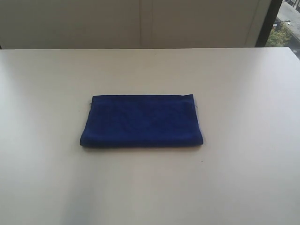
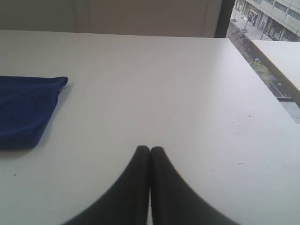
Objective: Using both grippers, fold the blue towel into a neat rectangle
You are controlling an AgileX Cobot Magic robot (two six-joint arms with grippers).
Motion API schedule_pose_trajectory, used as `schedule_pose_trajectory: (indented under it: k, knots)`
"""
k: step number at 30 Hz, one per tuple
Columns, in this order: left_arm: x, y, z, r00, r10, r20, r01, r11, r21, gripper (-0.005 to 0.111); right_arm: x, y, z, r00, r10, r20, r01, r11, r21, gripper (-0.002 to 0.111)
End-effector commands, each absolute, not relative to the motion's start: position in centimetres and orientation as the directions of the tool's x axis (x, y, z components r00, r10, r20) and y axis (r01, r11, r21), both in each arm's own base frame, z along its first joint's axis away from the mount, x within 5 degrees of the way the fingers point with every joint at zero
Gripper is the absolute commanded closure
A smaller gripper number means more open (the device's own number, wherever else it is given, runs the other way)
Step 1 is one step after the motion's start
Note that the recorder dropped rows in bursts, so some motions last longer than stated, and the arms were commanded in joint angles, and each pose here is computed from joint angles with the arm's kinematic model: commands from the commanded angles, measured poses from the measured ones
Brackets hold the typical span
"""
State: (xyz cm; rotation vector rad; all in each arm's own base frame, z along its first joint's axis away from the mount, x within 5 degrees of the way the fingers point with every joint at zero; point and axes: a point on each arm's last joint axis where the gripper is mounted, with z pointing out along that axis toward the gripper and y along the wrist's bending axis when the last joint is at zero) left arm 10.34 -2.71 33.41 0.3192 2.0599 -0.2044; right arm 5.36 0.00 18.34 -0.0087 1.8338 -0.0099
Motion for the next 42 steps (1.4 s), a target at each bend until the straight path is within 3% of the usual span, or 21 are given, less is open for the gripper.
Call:
schedule_pose_trajectory:
  k: [1, 10, 16, 36, 42]
  knots:
    - [7.6, -2.5, 31.3, -0.421, 0.148, -0.895, 0.313, 0.95, 0.01, 0.107, 5.3, -0.1, 18.2, -0.26, -0.019, -0.965, 0.006, 1.0, -0.021, 0.108]
    - [5.2, -1.7, 21.5, -0.306, 0.114, -0.945, 0.233, 0.972, 0.042, 0.107, 5.3, -0.1, 18.2, -0.26, -0.019, -0.965, 0.006, 1.0, -0.021, 0.108]
    - [4.9, -1.5, 17.7, -0.322, 0.133, -0.937, 0.229, 0.972, 0.059, 0.107, 5.3, -0.1, 18.2, -0.26, -0.019, -0.965, 0.006, 1.0, -0.021, 0.108]
    - [5.0, -1.3, 16.5, -0.344, 0.148, -0.927, 0.215, 0.974, 0.076, 0.107, 5.3, -0.1, 18.2, -0.258, -0.019, -0.966, 0.006, 1.0, -0.021, 0.108]
    - [5.0, -1.1, 16.5, -0.363, 0.077, -0.929, 0.169, 0.986, 0.016, 0.107, 5.3, -0.1, 18.2, -0.258, -0.019, -0.966, 0.006, 1.0, -0.021, 0.108]
